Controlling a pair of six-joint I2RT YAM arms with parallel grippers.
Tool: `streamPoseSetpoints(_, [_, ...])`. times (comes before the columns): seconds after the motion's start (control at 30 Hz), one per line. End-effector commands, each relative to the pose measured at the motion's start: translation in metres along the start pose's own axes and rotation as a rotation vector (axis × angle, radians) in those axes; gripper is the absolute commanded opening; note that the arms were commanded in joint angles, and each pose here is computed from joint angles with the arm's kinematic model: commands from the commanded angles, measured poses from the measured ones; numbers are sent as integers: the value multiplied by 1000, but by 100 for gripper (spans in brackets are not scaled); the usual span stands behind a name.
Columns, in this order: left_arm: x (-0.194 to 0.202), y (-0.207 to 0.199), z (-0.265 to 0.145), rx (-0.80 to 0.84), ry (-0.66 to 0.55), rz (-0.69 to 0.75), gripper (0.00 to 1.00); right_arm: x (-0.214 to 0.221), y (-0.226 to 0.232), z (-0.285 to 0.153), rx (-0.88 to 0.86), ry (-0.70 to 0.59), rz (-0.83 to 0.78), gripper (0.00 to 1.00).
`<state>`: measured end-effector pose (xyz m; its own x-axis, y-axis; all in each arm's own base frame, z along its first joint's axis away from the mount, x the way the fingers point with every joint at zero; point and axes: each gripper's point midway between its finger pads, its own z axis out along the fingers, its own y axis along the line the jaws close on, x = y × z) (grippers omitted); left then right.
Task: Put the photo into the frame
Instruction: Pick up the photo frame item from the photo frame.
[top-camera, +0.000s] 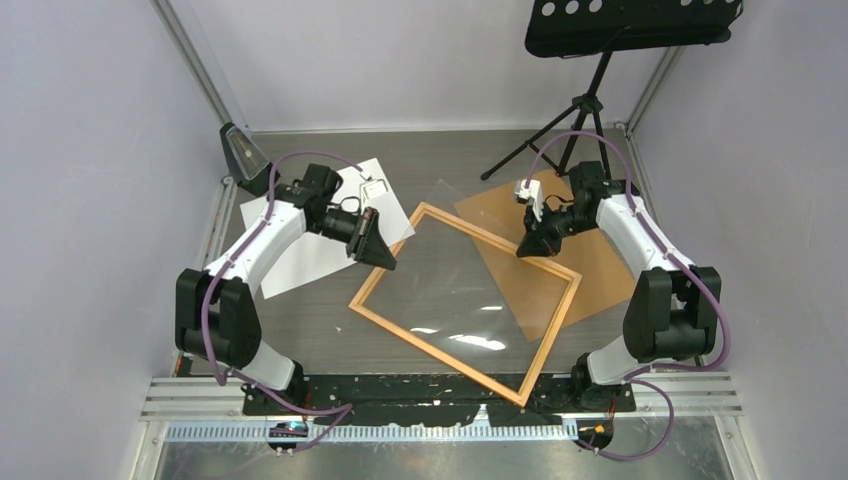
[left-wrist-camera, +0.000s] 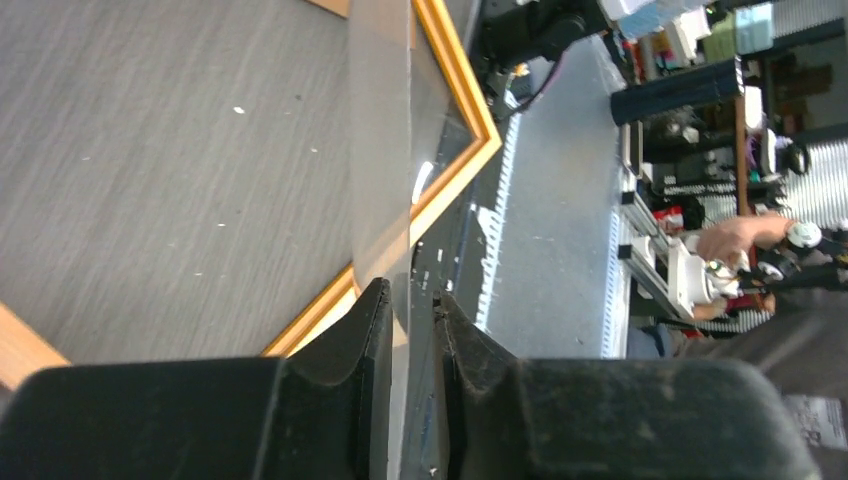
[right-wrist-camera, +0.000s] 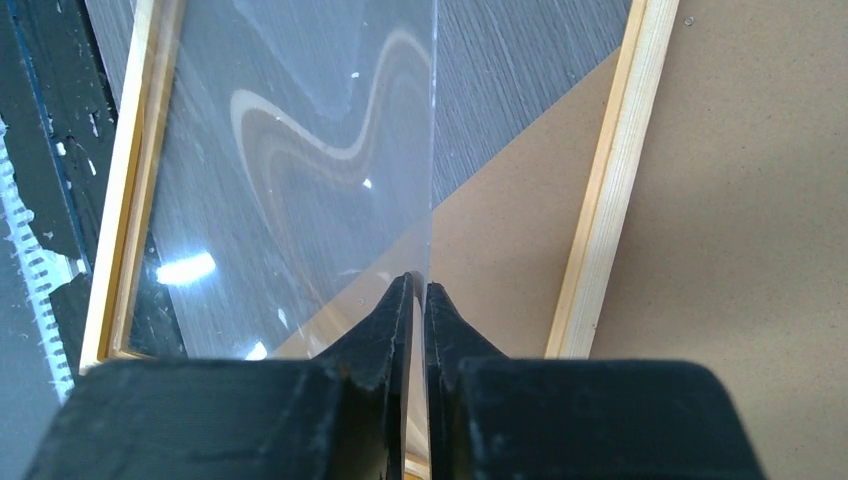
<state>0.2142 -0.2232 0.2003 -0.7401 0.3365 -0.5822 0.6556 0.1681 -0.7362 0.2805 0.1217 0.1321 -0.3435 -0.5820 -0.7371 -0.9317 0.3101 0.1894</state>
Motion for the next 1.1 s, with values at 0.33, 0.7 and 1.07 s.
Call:
streamPoseSetpoints(0.33, [-9, 46, 3, -158, -16, -23, 29, -13, -3, -15, 27, 24, 20, 6])
streamPoseSetpoints(0.7, [-8, 68, 2, -225, -19, -88, 36, -18, -7, -16, -16, 59, 104, 6])
streamPoseSetpoints(1.07, [0, 73, 7, -205, -4, -134, 10, -10, -13, -10, -31, 106, 142, 6])
